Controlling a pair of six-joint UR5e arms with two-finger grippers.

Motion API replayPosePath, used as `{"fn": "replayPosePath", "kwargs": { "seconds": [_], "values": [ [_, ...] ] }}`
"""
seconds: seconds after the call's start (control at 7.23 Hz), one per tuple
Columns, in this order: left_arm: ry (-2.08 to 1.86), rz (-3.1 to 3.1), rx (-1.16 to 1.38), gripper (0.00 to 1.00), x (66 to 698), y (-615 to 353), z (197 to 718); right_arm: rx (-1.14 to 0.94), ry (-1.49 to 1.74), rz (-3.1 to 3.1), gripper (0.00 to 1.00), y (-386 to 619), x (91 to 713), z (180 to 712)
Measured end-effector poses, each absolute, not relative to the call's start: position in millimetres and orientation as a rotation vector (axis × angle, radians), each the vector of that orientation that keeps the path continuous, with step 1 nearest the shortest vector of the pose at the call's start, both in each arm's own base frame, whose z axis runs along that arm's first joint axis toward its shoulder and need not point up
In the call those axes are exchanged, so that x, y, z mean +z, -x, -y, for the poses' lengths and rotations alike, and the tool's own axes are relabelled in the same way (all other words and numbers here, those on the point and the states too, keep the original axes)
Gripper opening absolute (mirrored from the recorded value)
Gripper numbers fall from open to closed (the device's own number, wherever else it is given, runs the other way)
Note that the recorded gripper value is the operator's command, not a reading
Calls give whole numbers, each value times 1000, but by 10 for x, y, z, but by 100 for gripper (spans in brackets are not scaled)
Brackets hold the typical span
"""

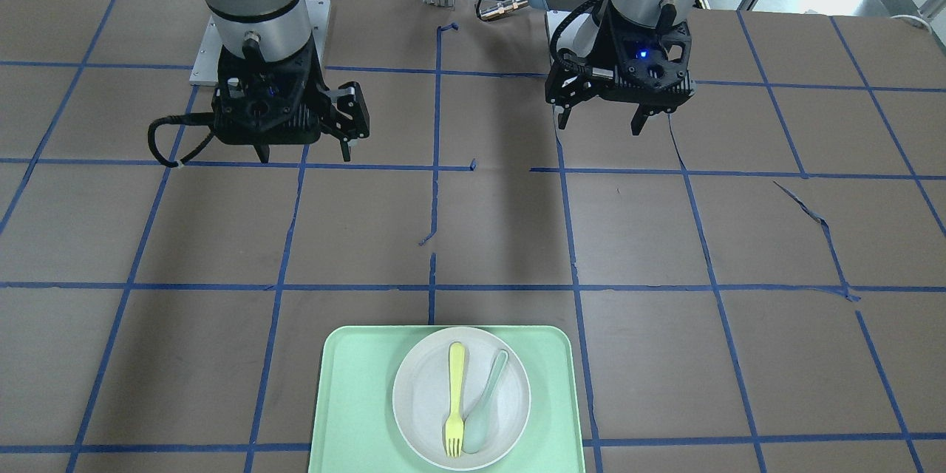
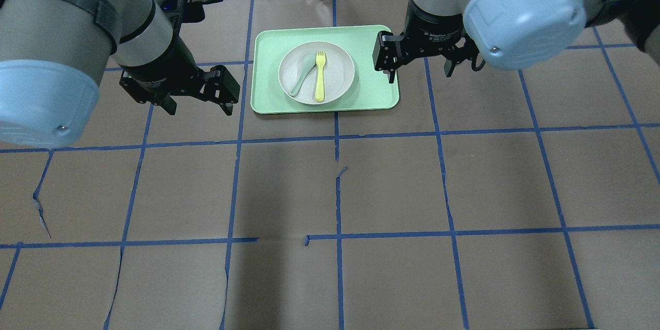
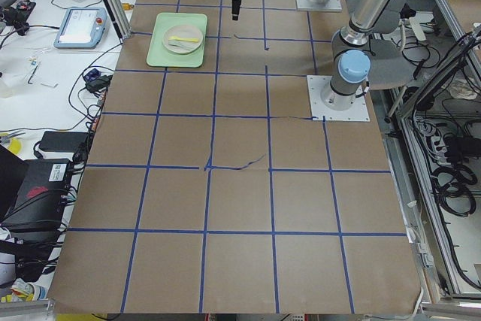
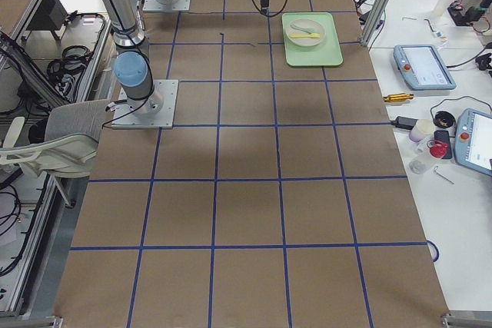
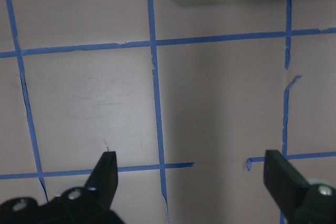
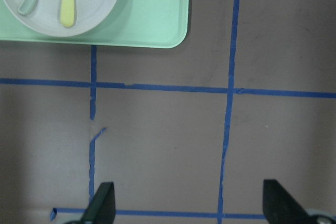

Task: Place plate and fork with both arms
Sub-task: 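Reach the right gripper over the plate and grasp the yellow fork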

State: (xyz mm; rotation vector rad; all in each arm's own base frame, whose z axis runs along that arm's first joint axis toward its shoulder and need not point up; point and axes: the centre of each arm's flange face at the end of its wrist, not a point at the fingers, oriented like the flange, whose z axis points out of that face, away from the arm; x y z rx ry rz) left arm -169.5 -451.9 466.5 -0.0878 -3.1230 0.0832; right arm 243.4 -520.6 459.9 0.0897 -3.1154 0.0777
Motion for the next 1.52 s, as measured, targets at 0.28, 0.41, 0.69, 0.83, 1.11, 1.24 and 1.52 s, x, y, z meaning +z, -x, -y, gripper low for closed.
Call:
{"fn": "replayPosePath", "kwargs": {
  "seconds": [0.28, 0.41, 0.69, 0.83, 1.11, 1.24, 1.52],
  "values": [
    [89, 3123, 74, 100, 4638, 1702, 4515, 113, 23, 3125, 100, -2899, 4121, 5960],
    [90, 3122, 72, 100, 4629, 1705, 4520, 119, 67, 3128, 100, -3117, 3736, 6323],
    [90, 3122, 71, 100, 4624, 1705, 4523, 143, 81, 3134, 100, -3414, 2814, 6816],
    [90, 3122, 70, 100, 4620, 1706, 4526, 157, 73, 3137, 91, -3513, 2462, 6945],
    [90, 3122, 64, 100, 4601, 1707, 4536, 158, 29, 3133, 78, -3766, 2118, 6994],
    [90, 3122, 61, 100, 4592, 1707, 4539, 156, 11, 3131, 69, -3849, 2068, 6973],
    [90, 3122, 58, 100, 4584, 1709, 4542, 141, -7, 3134, 66, -3938, 2013, 6917]
  ]
}}
